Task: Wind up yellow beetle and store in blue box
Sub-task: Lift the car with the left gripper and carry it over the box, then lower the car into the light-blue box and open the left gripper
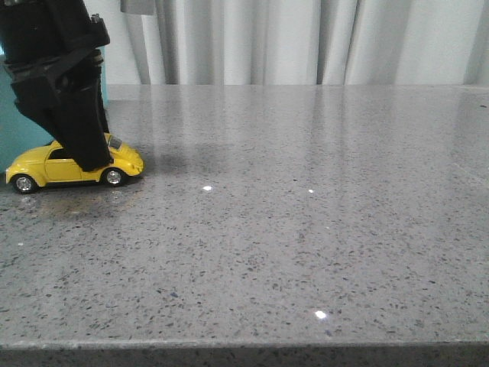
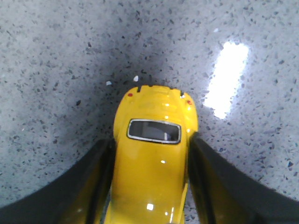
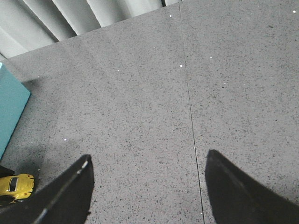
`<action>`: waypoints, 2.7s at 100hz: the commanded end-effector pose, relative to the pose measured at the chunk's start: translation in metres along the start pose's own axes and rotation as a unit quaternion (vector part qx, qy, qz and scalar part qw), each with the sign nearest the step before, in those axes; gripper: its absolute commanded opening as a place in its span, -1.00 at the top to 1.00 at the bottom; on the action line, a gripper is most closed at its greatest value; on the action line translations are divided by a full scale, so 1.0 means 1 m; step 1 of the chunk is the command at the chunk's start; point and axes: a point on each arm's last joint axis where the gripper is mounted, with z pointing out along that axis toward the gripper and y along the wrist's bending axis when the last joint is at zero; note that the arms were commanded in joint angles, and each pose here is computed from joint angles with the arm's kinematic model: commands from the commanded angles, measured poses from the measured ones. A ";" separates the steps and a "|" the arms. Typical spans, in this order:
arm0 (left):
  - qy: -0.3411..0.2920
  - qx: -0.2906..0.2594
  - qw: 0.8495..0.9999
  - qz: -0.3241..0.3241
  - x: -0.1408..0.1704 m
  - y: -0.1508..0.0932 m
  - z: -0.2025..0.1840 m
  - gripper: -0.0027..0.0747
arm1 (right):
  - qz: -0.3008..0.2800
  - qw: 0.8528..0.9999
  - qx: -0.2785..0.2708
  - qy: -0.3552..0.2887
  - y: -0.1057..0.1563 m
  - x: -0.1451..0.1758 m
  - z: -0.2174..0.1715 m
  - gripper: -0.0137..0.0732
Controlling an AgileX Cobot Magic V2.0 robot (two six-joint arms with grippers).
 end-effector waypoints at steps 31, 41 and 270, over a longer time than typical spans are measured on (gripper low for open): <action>-0.093 -0.070 0.993 -0.024 -0.031 0.015 -0.082 0.36 | -0.010 0.998 -0.026 -0.047 0.006 -0.012 -0.007 -0.48; -0.139 -0.106 0.980 -0.095 -0.036 0.026 -0.115 0.36 | -0.010 0.999 -0.026 -0.047 0.006 -0.012 -0.007 -0.48; -0.053 -0.130 0.809 -0.571 0.113 0.133 -0.054 -0.12 | -0.009 0.997 -0.039 -0.065 0.009 -0.015 -0.008 -0.48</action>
